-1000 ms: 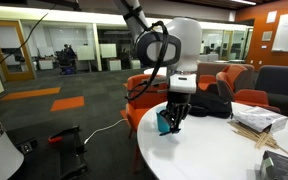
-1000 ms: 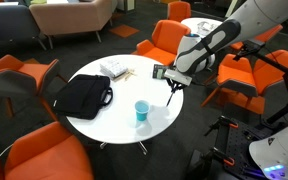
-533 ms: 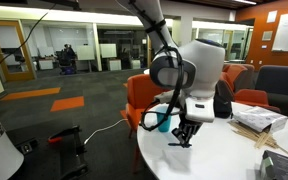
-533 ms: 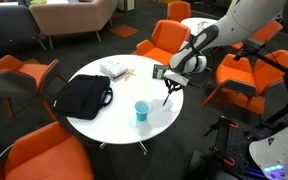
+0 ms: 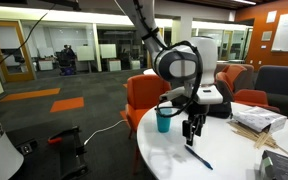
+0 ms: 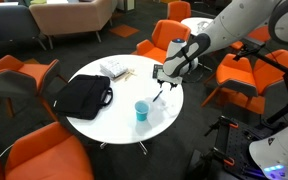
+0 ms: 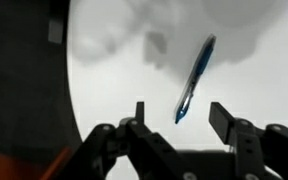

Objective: Put the pen on the table

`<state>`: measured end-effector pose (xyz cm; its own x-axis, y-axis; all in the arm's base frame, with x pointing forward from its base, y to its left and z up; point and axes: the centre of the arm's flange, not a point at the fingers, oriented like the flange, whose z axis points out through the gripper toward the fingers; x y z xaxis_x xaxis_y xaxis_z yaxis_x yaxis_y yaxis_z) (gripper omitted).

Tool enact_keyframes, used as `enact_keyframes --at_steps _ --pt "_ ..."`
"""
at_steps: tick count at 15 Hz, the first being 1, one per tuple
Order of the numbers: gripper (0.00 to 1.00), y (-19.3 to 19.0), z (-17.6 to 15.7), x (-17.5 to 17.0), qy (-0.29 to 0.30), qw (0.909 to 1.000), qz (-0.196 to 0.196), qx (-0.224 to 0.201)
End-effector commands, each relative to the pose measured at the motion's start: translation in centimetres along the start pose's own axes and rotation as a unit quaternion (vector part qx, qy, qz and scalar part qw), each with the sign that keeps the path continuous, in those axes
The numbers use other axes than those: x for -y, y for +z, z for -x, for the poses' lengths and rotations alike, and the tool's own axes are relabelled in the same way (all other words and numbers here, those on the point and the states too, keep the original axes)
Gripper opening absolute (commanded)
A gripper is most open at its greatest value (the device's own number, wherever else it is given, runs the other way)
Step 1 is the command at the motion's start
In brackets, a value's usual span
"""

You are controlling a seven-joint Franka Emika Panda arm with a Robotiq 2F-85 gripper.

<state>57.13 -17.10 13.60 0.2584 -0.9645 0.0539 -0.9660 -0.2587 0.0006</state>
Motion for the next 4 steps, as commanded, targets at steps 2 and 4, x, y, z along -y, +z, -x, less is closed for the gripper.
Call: enact_keyframes --at_steps 2,4 --pt "1.00 -6.3 3.3 1.9 -0.055 0.9923 0.072 -0.084" --pt "1.00 -8.3 4.3 2.5 -0.070 0.9876 0.085 -0.112"
